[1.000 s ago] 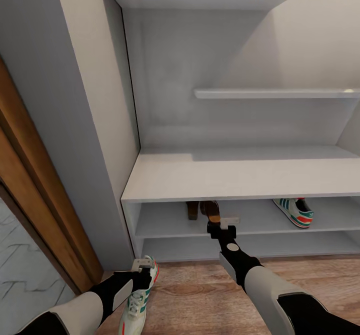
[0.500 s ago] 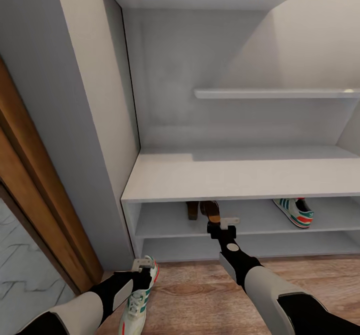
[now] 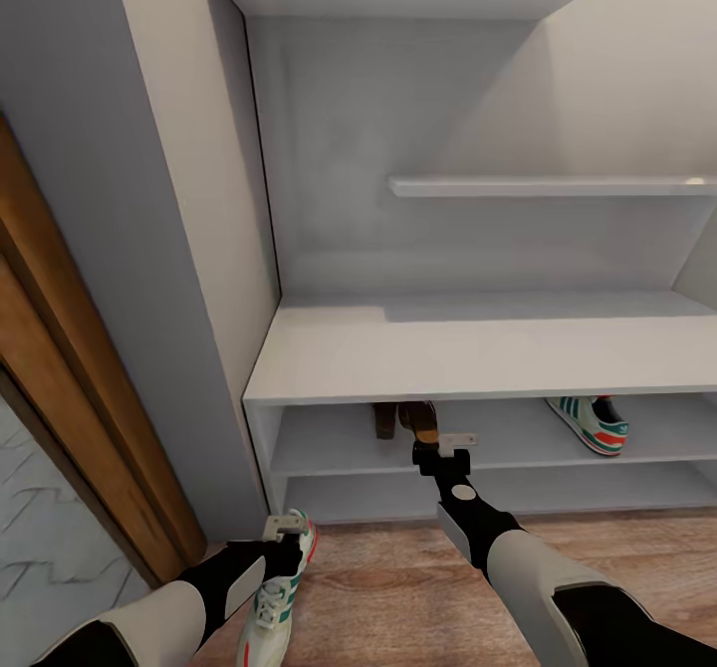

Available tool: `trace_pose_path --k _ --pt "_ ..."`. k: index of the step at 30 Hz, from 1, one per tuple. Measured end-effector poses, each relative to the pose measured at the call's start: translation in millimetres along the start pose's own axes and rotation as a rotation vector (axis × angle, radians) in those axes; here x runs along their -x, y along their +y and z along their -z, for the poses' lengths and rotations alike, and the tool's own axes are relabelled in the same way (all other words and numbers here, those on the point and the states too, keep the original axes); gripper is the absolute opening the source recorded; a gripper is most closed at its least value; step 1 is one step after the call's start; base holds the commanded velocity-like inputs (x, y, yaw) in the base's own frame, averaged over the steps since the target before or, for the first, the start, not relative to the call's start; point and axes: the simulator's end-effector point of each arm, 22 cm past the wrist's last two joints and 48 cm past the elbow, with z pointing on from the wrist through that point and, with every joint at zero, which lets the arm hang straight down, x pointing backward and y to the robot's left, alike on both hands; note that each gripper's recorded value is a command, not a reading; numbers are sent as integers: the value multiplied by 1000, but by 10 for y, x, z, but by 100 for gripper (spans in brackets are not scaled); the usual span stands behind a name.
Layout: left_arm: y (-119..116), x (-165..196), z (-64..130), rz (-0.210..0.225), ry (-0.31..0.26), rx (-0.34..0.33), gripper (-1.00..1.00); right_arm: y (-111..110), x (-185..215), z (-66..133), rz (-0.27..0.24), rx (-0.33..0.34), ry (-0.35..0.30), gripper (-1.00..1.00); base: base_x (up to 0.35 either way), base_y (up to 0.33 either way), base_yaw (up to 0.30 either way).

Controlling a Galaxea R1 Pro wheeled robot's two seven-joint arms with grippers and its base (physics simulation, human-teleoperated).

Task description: Pick up the two gym shoes and the two sandals from the corridor floor and place them onto the hallstand (shoe rack) in the corridor, making sure they are on the rack and not on the floor. Arrange them so the two gym shoes are next to each other and the two sandals are next to each other.

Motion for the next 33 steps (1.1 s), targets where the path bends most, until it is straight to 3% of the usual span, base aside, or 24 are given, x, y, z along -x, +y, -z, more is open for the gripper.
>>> trace_pose_path --k 28,33 --pt "-16 0 -1 -2 0 -3 -100 0 0 0 0 0 0 -100 23 19 0" --pt "-138 -1 3 -2 0 -58 -100 0 0 0 0 0 0 -100 3 2 0"
